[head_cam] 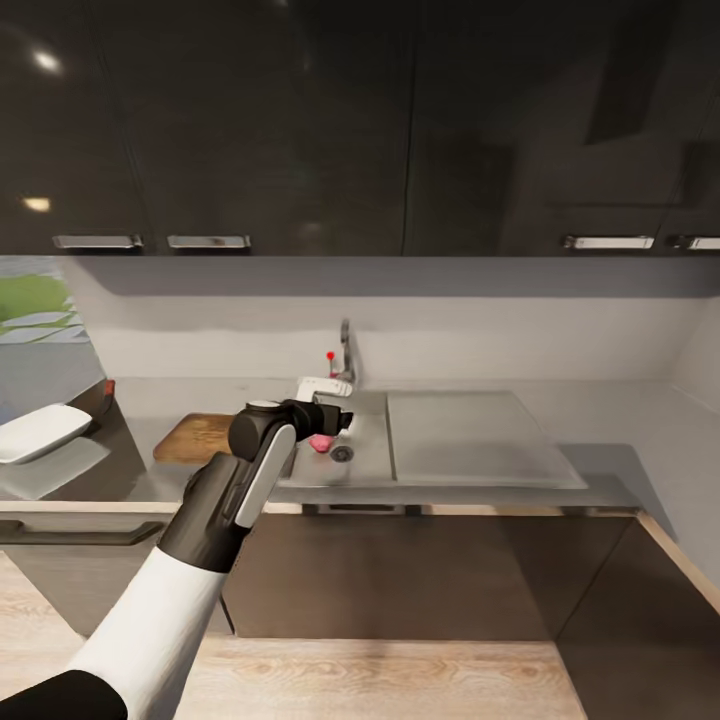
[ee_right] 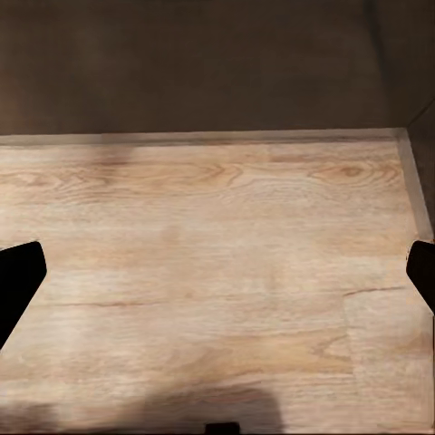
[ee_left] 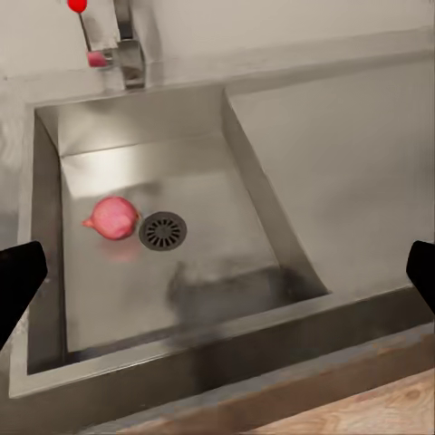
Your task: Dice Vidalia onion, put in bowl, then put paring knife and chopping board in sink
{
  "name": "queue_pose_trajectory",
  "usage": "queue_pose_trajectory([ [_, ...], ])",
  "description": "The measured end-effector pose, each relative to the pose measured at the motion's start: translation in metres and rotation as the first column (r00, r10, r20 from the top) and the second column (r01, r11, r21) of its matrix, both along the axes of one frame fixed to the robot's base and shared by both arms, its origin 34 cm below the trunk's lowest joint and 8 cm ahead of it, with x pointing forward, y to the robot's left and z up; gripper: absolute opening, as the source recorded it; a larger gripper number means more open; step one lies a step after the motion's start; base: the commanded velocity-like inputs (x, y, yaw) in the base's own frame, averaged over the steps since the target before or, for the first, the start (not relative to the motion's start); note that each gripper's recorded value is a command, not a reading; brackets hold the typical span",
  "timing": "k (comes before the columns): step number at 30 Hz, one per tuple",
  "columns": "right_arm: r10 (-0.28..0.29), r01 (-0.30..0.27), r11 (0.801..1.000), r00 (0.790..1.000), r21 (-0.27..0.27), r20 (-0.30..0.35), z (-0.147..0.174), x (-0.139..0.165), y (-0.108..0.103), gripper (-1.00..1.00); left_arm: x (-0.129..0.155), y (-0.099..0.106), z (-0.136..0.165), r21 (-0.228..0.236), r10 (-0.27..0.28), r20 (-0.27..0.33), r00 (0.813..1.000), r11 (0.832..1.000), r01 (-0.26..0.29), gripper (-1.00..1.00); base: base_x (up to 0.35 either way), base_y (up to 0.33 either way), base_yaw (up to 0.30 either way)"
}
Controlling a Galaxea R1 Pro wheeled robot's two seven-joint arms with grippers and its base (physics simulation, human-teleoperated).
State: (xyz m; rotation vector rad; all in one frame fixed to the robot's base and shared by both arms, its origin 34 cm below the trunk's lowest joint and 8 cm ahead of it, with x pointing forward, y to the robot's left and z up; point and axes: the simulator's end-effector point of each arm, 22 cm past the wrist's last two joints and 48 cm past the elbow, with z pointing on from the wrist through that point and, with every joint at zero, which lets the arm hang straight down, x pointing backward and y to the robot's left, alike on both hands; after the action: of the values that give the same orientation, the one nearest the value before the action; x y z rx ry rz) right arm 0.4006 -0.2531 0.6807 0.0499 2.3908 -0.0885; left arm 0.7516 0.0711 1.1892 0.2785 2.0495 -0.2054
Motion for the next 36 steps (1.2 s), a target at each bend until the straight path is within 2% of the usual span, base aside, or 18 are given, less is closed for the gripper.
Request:
queue_pose_trajectory([
  [1,0.000,0.000,1.000,1.000,-0.001,-0.014,-0.002,-0.002,0.000,1.00,0.003,0.009,-0.002,-0.004,0.018,-0.006,1.000,1.000,-0.018,1.00,0.237,-0.019,0.000],
  [5,-0.001,0.001,1.000,0.999,-0.003,-0.032,-0.005,-0.005,-0.001,1.00,0.008,0.023,-0.008,-0.024,0.051,-0.026,0.998,0.998,-0.052,1.00,0.197,-0.009,0.000],
  [7,0.000,0.000,1.000,0.998,-0.003,-0.068,-0.010,-0.012,-0.001,1.00,0.013,0.031,-0.010,-0.042,0.074,-0.027,0.997,0.996,-0.075,1.00,0.160,-0.003,0.000],
  [9,0.004,-0.004,1.000,0.991,-0.001,-0.137,-0.019,-0.024,0.000,1.00,0.018,0.039,-0.011,-0.062,0.096,-0.024,0.995,0.993,-0.097,1.00,0.141,-0.002,0.000],
  [10,0.008,-0.008,1.000,0.981,0.001,-0.195,-0.026,-0.034,0.001,1.00,0.020,0.043,-0.012,-0.071,0.107,-0.023,0.994,0.992,-0.109,1.00,0.124,-0.001,0.000],
  [13,0.015,-0.013,1.000,0.951,0.006,-0.309,-0.039,-0.057,0.002,1.00,0.024,0.048,-0.016,-0.082,0.122,-0.024,0.992,0.989,-0.124,1.00,0.059,0.000,0.000],
  [16,0.015,-0.014,1.000,0.928,0.005,-0.371,-0.045,-0.075,0.000,1.00,0.025,0.049,-0.021,-0.083,0.128,-0.034,0.991,0.988,-0.131,1.00,0.013,0.000,0.000],
  [18,0.007,-0.010,1.000,0.897,-0.005,-0.442,-0.052,-0.099,-0.010,1.00,0.025,0.050,-0.025,-0.083,0.130,-0.040,0.991,0.988,-0.133,1.00,0.004,0.000,0.000],
  [21,-0.007,0.002,1.000,0.863,-0.011,-0.505,-0.056,-0.118,-0.017,1.00,0.025,0.050,-0.026,-0.082,0.130,-0.043,0.991,0.988,-0.133,1.00,0.001,0.000,0.000],
  [24,-0.032,0.030,0.999,0.843,-0.012,-0.537,-0.058,-0.130,-0.020,1.00,0.025,0.050,-0.028,-0.082,0.131,-0.045,0.990,0.988,-0.134,1.00,0.000,0.000,0.000],
  [29,-0.042,0.042,0.999,0.831,-0.014,-0.554,-0.060,-0.141,-0.022,1.00,0.025,0.050,-0.030,-0.081,0.131,-0.050,0.990,0.988,-0.135,1.00,0.000,0.000,0.000],
  [36,-0.043,0.043,0.999,0.805,-0.013,-0.591,-0.062,-0.158,-0.021,1.00,0.025,0.050,-0.037,-0.075,0.132,-0.064,0.989,0.988,-0.136,1.00,0.000,0.000,0.000],
])
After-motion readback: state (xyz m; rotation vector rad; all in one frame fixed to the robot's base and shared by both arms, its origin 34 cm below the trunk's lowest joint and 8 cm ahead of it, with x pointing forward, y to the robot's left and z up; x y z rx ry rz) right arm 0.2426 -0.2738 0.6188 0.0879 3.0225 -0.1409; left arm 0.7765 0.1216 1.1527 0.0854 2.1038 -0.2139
